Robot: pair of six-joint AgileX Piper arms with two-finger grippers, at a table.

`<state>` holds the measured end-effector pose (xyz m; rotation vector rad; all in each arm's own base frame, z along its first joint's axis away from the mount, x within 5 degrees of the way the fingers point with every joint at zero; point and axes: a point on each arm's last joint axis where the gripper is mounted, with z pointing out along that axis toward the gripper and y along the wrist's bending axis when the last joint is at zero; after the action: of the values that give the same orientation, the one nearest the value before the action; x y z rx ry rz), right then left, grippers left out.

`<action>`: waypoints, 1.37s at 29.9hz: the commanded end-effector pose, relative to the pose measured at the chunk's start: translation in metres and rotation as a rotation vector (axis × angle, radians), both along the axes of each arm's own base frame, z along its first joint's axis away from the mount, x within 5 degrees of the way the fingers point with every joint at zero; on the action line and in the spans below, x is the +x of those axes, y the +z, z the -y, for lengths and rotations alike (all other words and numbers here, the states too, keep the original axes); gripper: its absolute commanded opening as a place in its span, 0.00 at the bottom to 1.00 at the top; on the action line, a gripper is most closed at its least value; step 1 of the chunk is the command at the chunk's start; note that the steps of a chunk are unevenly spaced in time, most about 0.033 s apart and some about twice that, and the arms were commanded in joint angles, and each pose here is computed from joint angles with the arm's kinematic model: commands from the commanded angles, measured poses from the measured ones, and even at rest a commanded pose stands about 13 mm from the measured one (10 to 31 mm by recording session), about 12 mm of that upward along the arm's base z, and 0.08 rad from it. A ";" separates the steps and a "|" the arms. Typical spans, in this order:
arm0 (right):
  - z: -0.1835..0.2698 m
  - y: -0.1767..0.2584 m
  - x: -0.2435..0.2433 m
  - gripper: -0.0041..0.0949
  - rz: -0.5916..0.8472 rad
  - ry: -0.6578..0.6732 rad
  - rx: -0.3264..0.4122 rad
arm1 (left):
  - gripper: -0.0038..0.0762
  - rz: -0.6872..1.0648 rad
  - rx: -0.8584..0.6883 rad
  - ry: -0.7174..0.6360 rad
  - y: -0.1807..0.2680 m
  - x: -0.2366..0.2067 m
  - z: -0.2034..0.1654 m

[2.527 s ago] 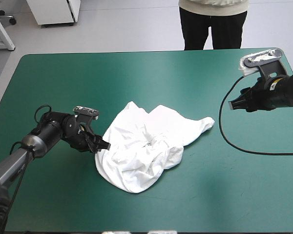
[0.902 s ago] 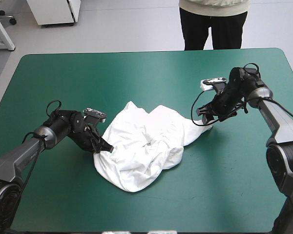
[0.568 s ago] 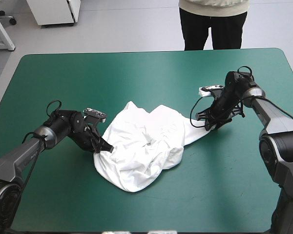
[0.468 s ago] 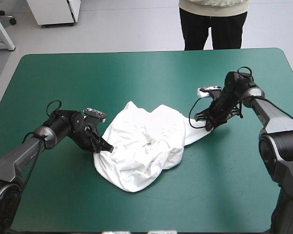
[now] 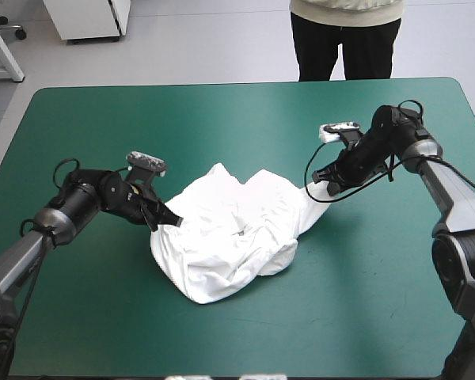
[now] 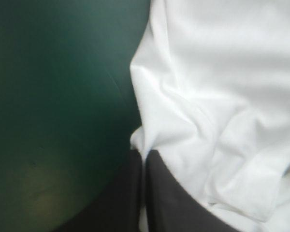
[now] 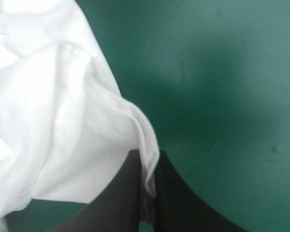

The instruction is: Fold the cloth

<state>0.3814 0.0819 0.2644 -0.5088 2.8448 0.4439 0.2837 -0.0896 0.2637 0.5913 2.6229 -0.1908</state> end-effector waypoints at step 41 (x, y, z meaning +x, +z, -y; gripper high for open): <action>0.057 0.383 -0.339 0.04 1.455 -0.061 0.104 | 0.04 1.191 -0.228 0.031 0.385 -0.202 -0.063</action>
<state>0.0383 0.0292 0.6441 -0.4900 1.4407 0.1192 0.0668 -0.0220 0.6493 0.3959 1.4436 -0.0416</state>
